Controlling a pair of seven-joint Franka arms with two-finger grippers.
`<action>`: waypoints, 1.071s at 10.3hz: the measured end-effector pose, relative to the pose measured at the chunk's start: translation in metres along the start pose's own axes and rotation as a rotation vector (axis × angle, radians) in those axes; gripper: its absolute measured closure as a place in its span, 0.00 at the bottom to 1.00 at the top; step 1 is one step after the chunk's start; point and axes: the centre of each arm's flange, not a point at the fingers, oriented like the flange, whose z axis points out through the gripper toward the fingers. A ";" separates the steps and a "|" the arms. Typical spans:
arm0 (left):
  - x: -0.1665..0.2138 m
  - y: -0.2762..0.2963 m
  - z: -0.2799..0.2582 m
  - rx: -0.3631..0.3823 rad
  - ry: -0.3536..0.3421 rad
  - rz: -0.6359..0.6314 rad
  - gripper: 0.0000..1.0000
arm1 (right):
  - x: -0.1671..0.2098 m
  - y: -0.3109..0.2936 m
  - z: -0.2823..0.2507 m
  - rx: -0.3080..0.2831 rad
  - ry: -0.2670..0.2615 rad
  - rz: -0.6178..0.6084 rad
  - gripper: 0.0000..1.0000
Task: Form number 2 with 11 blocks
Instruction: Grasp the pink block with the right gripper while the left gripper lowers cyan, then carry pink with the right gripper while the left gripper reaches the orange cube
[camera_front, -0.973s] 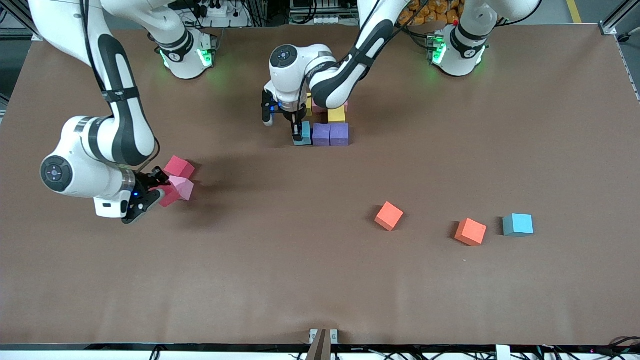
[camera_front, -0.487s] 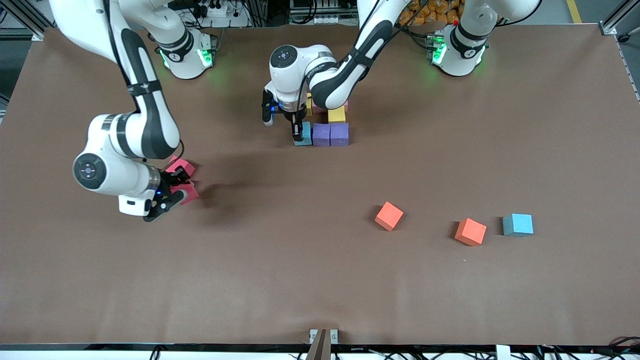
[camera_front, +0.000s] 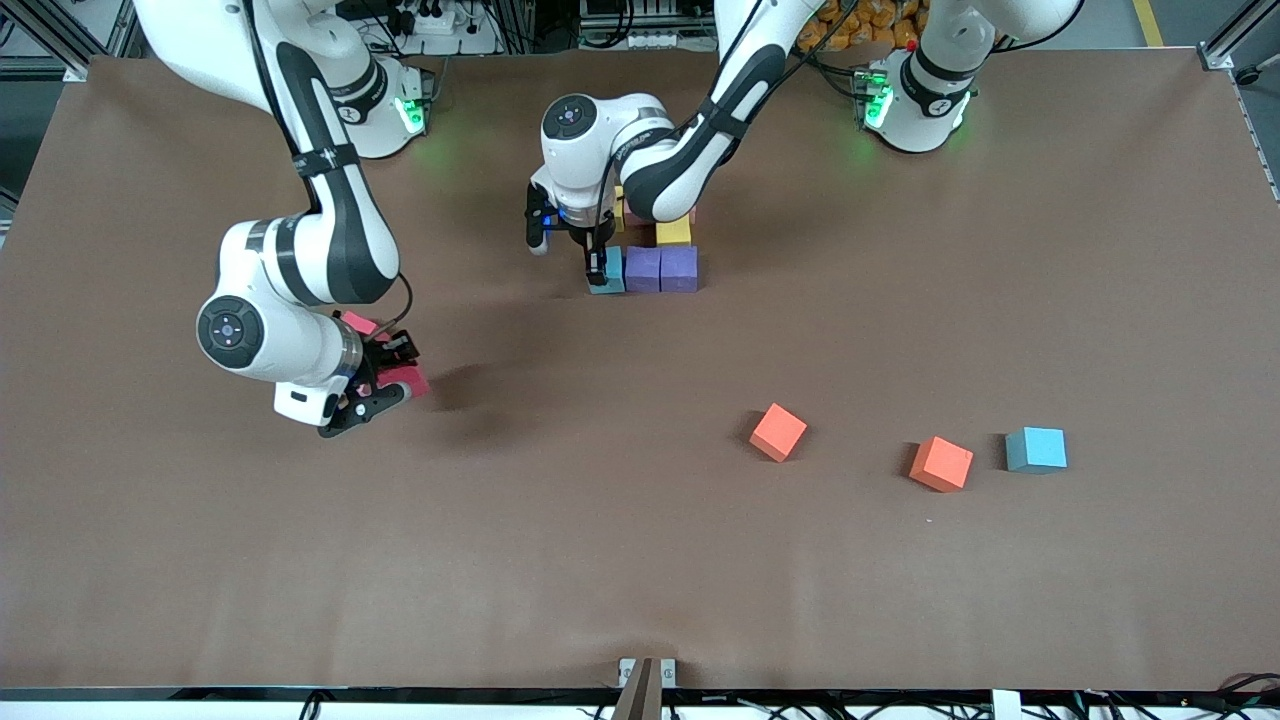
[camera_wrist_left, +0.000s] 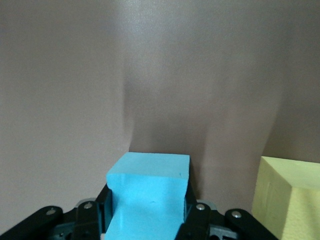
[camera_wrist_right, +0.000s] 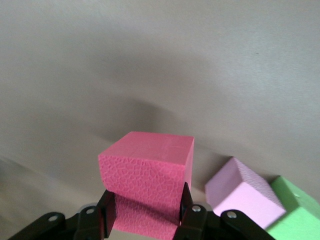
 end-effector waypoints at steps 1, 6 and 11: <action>0.000 0.000 0.000 0.000 0.001 -0.001 0.42 | 0.001 -0.001 0.000 0.020 0.009 0.025 0.47; 0.004 0.010 0.000 -0.011 0.007 -0.032 0.00 | 0.009 -0.018 -0.009 0.032 0.032 0.199 0.47; 0.005 0.000 -0.030 0.005 0.044 -0.048 0.00 | 0.011 -0.025 -0.008 0.078 0.041 0.314 0.47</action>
